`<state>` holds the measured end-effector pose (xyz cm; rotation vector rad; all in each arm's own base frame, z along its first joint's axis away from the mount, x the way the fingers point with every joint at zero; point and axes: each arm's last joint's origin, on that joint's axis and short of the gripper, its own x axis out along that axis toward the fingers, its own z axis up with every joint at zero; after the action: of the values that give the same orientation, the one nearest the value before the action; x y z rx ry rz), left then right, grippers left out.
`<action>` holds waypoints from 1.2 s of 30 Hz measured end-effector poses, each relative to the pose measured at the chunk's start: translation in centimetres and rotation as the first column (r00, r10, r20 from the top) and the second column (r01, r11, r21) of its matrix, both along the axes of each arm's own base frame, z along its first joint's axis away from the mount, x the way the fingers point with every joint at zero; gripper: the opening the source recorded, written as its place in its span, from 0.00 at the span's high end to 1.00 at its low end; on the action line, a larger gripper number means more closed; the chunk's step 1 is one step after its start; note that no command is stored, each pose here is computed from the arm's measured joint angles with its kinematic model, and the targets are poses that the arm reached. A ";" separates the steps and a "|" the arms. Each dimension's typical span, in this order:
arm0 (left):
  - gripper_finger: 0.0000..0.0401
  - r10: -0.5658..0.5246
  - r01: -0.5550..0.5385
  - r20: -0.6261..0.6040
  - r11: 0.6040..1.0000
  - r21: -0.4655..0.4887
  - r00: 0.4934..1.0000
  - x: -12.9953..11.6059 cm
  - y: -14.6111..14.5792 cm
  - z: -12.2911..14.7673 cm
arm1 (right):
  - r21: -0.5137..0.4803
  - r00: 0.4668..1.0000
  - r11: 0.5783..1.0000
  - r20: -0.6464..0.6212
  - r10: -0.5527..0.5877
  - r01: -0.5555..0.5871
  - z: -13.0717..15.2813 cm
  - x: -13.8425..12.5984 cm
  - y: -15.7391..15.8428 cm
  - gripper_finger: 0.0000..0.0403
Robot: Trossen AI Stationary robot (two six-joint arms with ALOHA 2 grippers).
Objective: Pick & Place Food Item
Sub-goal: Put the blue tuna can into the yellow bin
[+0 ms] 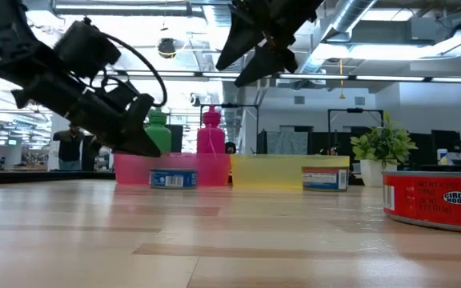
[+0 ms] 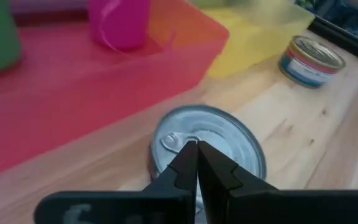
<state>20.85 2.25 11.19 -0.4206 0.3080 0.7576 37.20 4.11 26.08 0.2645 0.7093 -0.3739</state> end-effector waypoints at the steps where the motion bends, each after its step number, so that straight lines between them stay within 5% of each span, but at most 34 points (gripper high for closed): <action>1: 1.00 -0.011 0.011 0.003 1.000 -0.013 1.000 0.1 0.2 -0.2 | 0.000 1.000 1.000 0.003 0.003 -0.003 0.0 0.0 0.1 0.33; 11: 1.00 -0.045 0.050 0.047 0.991 -0.123 0.998 1.7 -0.3 -2.7 | 0.023 0.999 1.000 -0.045 -0.020 0.021 -1.5 -0.6 0.3 0.33; 20: 1.00 -0.243 0.239 -0.007 0.958 -0.159 0.970 2.0 -5.2 -3.9 | 0.074 0.997 0.994 -0.030 -0.074 0.076 -1.5 -0.6 0.3 0.33; 36: 1.00 -0.189 0.202 0.082 0.961 -0.192 0.979 2.3 -6.2 -3.3 | 0.073 1.000 0.997 -0.019 -0.001 0.003 -3.4 1.0 0.6 0.33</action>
<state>23.13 -3.97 7.92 -0.5931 0.3622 0.5204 38.16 4.69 22.69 0.3309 0.7427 -0.3534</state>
